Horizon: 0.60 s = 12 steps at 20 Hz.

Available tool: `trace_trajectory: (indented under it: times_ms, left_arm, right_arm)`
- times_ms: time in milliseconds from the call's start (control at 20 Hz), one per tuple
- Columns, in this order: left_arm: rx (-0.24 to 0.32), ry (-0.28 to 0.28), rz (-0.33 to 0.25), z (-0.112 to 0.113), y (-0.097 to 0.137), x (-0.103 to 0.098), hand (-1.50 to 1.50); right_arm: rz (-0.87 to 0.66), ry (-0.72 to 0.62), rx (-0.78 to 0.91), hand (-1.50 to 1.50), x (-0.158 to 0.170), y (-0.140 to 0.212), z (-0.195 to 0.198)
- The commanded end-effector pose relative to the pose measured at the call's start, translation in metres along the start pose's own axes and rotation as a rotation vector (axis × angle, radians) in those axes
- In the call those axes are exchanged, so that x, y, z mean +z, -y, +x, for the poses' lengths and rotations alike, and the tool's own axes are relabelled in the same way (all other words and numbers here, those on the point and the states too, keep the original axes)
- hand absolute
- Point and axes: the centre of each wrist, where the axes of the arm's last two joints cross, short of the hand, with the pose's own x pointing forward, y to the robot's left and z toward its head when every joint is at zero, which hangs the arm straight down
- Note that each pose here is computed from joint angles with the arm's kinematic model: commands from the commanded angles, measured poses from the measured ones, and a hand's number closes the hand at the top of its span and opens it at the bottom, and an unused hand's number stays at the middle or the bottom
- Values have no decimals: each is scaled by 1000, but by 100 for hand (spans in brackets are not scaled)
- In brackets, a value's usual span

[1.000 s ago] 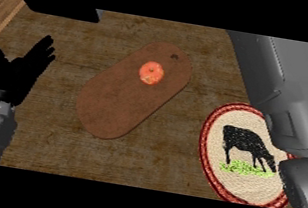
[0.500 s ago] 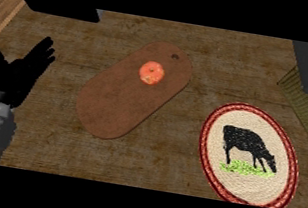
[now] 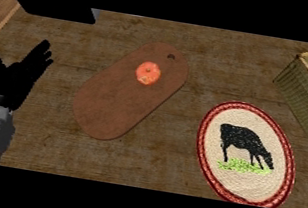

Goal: Pick the pear from the placemat and place it in the basket

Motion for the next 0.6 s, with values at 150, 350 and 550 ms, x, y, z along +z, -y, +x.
trace_trajectory:
  times_ms: [150, 350, 550]
  left_arm:
    - [5, 3, 19, 12, 6, 4, 0]
    - [6, -6, 3, 5, 0, -5, 0]
    - [-1, -16, 17, 5, -2, 1, 0]
  right_arm:
    - [-13, -75, 32, 150, -29, -9, -39]
    - [2, -88, -3, 150, -28, -23, -61]
    - [-11, -100, -38, 150, -42, -34, -99]
